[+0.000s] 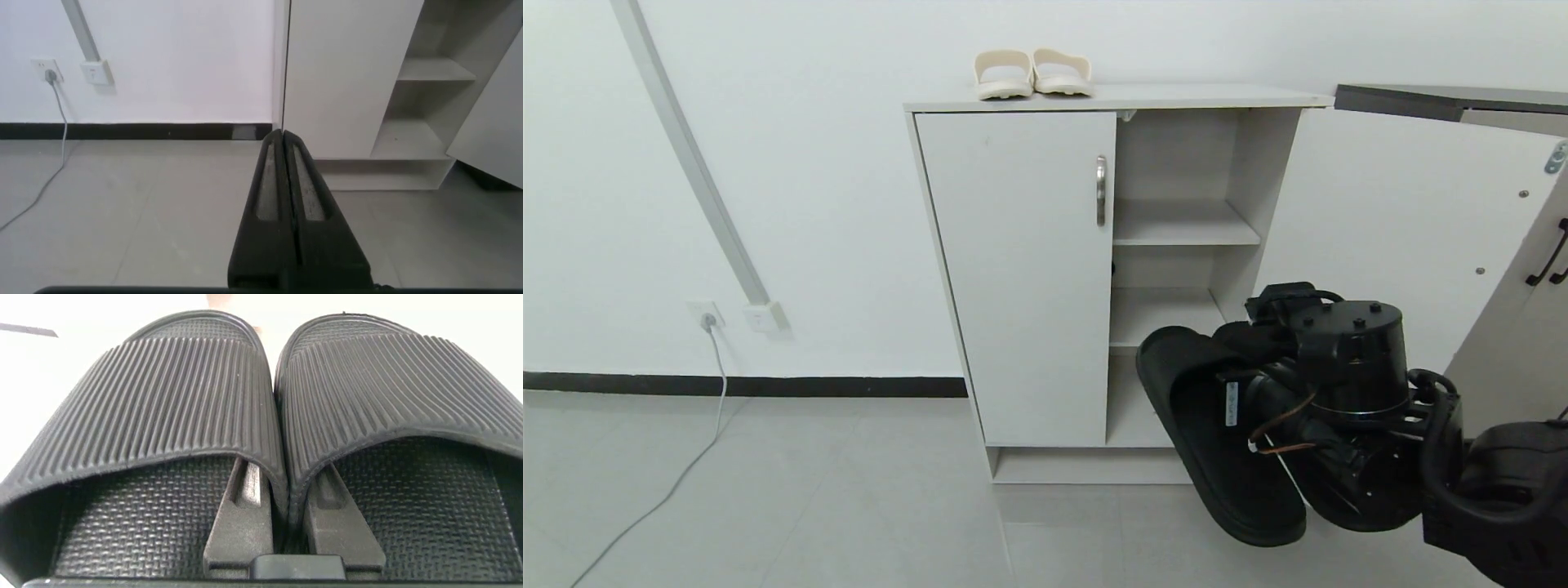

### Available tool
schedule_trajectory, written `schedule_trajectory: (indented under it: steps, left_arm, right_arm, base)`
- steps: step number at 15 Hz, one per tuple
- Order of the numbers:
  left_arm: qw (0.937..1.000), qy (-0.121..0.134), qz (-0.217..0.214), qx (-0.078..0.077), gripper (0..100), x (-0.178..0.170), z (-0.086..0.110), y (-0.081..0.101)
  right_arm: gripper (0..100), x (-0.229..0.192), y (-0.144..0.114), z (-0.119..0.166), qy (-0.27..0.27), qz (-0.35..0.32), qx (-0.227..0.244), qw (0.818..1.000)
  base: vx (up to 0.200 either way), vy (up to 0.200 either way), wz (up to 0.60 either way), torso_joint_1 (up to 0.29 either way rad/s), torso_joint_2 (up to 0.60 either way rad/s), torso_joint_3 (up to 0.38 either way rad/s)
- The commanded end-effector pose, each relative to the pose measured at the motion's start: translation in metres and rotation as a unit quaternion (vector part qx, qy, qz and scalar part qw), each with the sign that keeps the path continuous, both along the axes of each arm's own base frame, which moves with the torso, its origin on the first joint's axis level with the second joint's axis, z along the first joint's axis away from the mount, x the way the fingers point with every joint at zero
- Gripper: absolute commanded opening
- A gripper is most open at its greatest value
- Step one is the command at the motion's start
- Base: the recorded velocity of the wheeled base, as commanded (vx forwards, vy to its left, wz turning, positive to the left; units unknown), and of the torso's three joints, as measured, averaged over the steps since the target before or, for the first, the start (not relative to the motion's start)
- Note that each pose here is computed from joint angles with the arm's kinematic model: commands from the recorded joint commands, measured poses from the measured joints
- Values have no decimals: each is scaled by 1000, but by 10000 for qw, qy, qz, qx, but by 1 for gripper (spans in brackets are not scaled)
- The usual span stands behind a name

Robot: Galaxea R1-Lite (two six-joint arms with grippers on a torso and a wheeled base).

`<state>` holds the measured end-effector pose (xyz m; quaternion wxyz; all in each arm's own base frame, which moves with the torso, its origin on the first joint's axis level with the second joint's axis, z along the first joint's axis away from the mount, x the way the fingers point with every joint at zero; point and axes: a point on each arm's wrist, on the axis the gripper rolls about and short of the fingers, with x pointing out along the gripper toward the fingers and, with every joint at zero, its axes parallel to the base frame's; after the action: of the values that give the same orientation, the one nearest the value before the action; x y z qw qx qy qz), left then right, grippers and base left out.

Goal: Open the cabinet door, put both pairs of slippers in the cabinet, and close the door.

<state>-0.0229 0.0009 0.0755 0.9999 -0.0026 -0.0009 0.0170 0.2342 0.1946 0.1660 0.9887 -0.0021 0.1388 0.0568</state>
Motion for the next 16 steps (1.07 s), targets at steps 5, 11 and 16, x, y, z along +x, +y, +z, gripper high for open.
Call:
schedule_trajectory:
  steps: [5,11,16]
  left_arm:
    - [10000,9,-9,18,0,0,0,0]
    - [10000,9,-9,26,0,0,0,0]
    - [10000,9,-9,18,0,0,0,0]
  right_arm:
    - [0,34,43,-14,-184,-710,67,9973]
    - [0,34,53,-20,-159,-716,69,9973]
    - [0,35,53,-26,-131,-802,-10,9967]
  base:
    - [0,-40,0,1,0,1]
    - [0,-200,0,3,4,2]
    - [0,-40,0,1,0,0]
